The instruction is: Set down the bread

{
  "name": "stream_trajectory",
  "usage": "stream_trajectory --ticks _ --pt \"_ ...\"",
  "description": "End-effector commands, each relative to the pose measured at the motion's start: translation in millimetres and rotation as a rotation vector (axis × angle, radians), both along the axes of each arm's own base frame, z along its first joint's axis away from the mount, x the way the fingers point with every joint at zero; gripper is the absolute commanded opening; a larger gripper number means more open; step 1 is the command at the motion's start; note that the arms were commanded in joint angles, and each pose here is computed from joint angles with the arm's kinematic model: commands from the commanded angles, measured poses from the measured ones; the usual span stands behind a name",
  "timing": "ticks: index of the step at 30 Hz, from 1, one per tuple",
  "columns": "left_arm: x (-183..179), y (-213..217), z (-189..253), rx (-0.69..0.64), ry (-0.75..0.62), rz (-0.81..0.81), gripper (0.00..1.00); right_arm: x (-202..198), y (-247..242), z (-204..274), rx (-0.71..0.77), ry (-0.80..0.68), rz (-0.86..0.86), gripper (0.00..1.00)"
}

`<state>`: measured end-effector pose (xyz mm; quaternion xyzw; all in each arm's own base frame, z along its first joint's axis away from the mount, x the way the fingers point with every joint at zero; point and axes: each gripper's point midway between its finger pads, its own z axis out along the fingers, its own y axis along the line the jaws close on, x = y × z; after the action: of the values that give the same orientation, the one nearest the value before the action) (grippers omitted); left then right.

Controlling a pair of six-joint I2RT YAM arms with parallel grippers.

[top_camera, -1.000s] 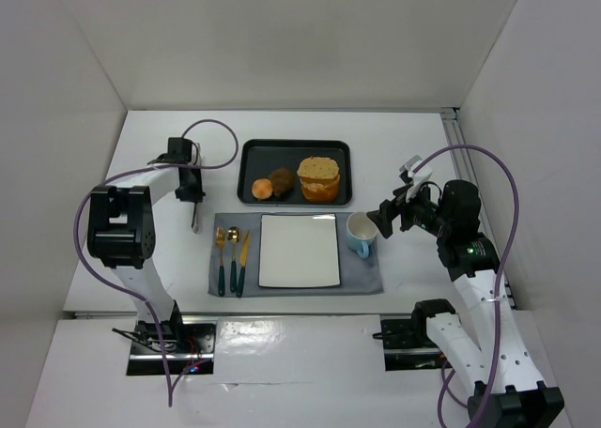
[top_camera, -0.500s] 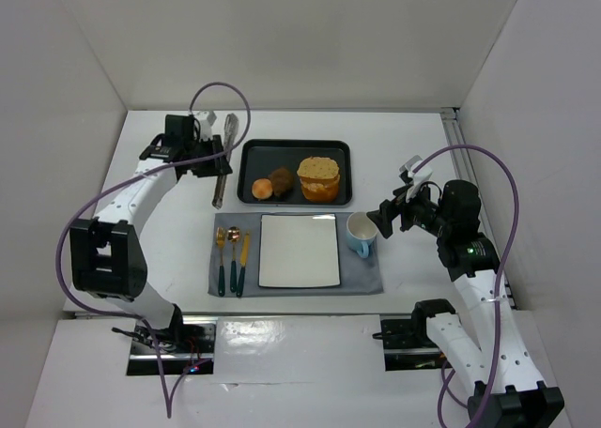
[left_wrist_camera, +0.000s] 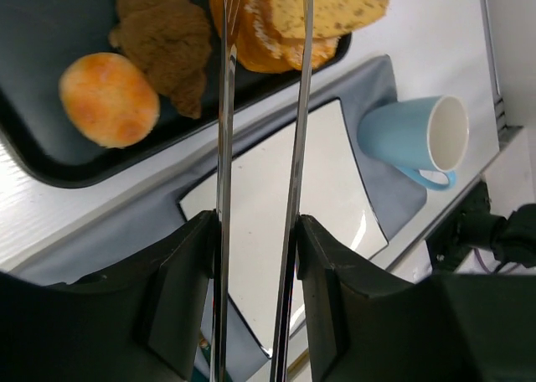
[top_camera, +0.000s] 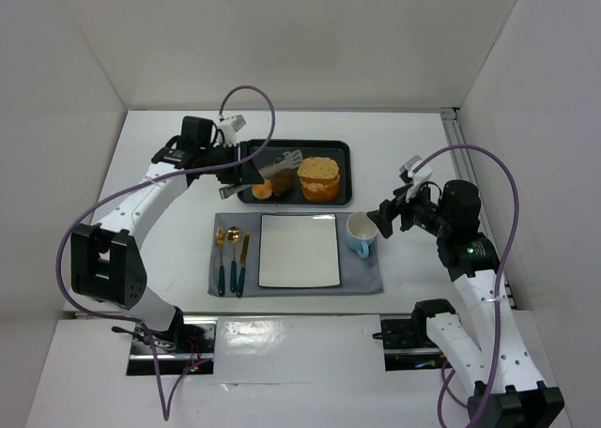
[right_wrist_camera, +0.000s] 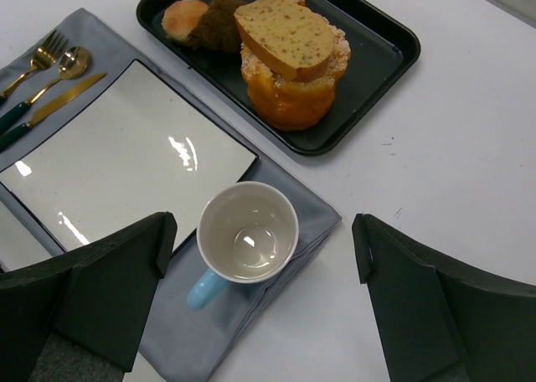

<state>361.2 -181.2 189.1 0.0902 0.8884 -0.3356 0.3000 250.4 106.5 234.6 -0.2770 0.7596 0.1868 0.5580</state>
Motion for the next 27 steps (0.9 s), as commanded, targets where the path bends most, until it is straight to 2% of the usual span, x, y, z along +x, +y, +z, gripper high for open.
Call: stream_trajectory --ticks 1,6,15,19,27 --pt "-10.9 -16.4 21.9 -0.066 -0.050 -0.071 0.56 1.5 -0.3 17.9 -0.006 -0.050 0.001 1.00" --pt "-13.3 -21.2 17.3 -0.076 -0.033 -0.083 0.56 1.5 -0.3 17.9 -0.006 -0.050 0.001 1.00" --pt "-7.5 -12.5 8.3 -0.001 -0.022 -0.028 0.57 1.5 -0.3 17.9 -0.006 -0.050 0.001 1.00" --pt "-8.2 -12.3 11.7 -0.003 -0.031 -0.028 0.57 0.6 1.0 18.1 -0.003 -0.049 0.009 1.00" --pt "-14.5 -22.3 -7.5 -0.044 0.049 -0.084 0.57 -0.7 0.9 20.3 -0.002 -0.058 0.009 1.00"
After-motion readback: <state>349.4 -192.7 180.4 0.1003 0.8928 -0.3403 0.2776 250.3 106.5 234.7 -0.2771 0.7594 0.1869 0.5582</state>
